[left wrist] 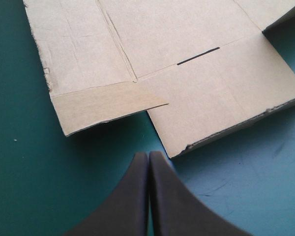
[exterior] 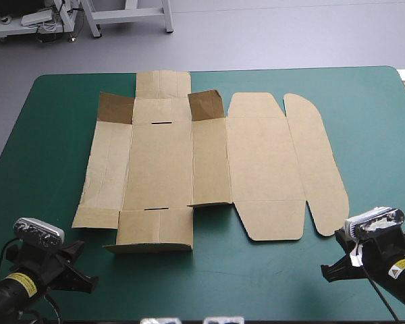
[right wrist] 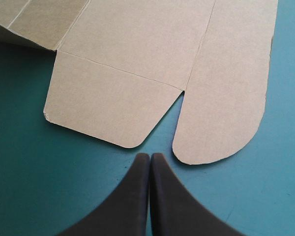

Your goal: Fold the box

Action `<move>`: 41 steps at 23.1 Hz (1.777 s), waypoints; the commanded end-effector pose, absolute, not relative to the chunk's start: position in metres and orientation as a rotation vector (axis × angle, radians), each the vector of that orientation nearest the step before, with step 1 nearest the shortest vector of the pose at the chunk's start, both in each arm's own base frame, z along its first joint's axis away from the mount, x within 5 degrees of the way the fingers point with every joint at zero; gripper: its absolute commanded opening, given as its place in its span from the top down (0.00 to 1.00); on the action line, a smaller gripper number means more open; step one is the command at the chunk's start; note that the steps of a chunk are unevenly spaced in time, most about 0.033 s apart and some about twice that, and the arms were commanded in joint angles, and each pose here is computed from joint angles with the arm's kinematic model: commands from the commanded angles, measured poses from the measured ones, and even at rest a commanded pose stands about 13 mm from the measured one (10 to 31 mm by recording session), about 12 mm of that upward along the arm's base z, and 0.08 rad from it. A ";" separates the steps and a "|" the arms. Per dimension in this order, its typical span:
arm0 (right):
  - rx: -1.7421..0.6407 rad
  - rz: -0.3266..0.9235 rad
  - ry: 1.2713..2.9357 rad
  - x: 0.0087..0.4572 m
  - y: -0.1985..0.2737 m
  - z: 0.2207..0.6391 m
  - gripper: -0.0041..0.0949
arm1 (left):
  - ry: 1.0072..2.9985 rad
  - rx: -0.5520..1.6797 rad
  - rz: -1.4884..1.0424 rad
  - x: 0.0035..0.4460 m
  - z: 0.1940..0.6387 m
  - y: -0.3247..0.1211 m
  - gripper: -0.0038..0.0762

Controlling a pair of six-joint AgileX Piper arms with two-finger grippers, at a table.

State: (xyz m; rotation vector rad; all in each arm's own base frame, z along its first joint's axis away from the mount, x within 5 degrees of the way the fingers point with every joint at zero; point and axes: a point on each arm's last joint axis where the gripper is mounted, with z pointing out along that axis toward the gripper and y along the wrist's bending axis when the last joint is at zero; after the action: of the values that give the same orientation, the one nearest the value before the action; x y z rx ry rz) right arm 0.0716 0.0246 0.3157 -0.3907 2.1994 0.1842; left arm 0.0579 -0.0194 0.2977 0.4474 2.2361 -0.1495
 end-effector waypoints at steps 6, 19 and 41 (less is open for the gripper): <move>-0.368 0.189 2.121 0.076 0.025 0.327 0.97 | 2.125 0.432 -0.185 0.063 0.312 -0.023 0.96; -0.365 0.187 2.113 0.076 0.025 0.328 0.97 | 2.160 0.476 -0.139 0.155 0.383 -0.068 0.93; -0.369 0.175 2.100 0.077 0.025 0.329 0.97 | 2.478 -0.060 -0.536 0.248 0.347 0.109 0.93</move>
State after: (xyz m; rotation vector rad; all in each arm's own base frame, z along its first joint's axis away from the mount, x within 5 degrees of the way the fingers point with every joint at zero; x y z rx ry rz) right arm 0.0726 0.0243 0.3167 -0.3863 2.1845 0.1788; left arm 0.2533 0.1062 0.3344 -0.0464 2.5271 -0.4658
